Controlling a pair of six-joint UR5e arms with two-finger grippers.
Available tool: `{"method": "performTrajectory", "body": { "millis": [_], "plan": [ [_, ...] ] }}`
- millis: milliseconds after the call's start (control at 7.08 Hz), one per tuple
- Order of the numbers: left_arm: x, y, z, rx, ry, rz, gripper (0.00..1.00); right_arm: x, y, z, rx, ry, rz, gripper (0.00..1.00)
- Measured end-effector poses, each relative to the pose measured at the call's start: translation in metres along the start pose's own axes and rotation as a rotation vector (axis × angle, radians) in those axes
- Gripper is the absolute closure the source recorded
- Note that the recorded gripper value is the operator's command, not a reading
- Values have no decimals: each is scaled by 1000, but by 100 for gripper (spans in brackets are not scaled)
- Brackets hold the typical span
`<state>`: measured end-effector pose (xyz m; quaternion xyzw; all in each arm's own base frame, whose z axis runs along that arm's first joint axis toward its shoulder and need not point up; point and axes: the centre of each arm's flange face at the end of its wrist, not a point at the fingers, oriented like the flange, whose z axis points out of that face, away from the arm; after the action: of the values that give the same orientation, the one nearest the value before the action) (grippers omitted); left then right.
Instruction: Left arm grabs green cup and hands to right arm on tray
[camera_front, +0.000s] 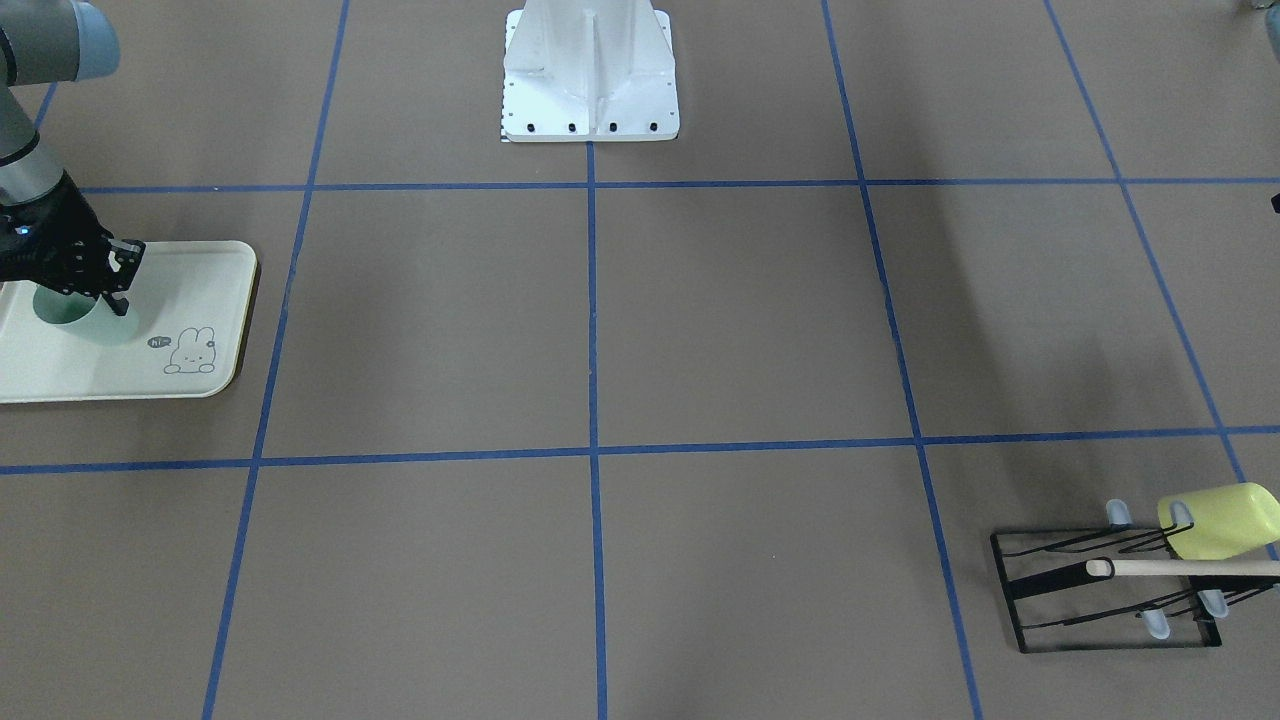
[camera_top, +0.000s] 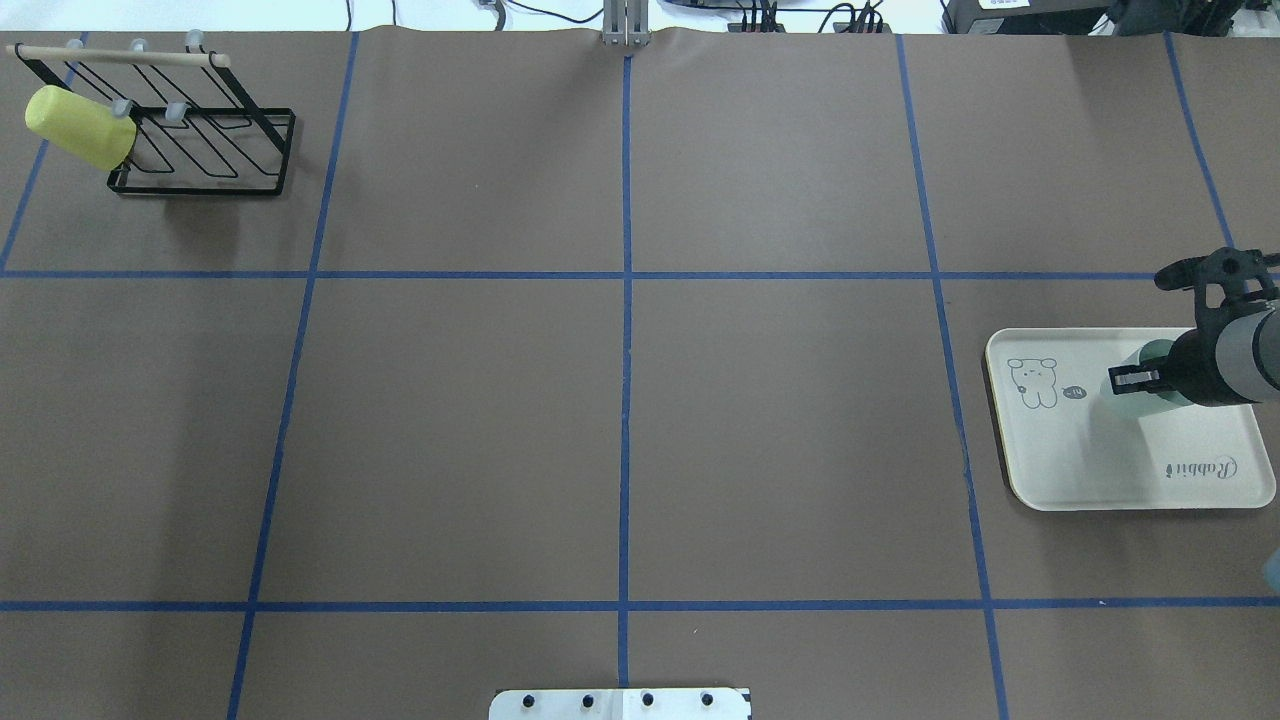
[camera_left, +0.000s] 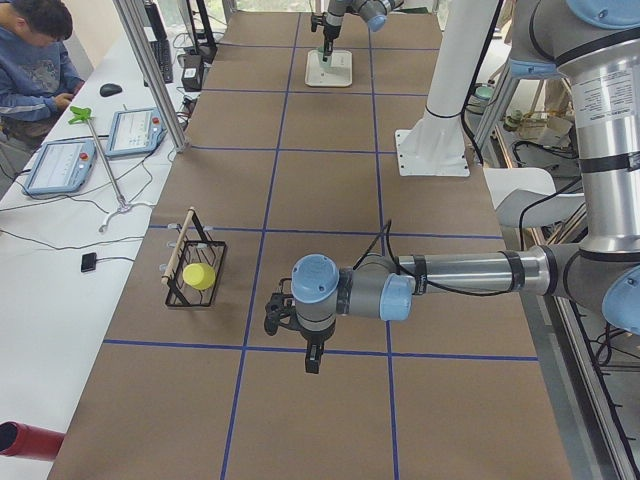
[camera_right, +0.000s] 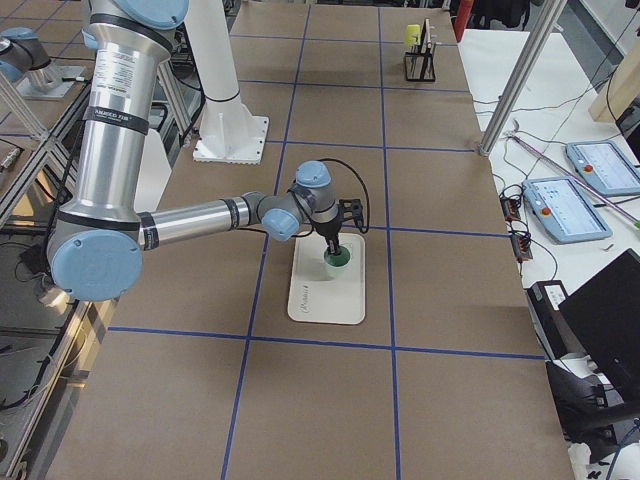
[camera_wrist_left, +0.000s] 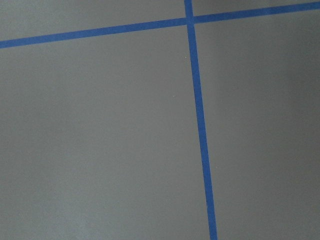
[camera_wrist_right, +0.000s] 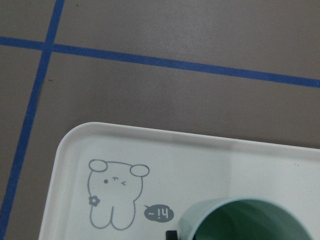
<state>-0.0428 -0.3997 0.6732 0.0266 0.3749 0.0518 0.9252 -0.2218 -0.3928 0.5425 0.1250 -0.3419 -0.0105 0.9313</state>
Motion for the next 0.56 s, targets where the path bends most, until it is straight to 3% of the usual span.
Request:
{"method": "performTrajectory", "body": {
  "millis": [565],
  "plan": [
    [-1,3,1,-3,0,-4,0,-7,-6,-17,21,-39,-18,0]
  ]
}}
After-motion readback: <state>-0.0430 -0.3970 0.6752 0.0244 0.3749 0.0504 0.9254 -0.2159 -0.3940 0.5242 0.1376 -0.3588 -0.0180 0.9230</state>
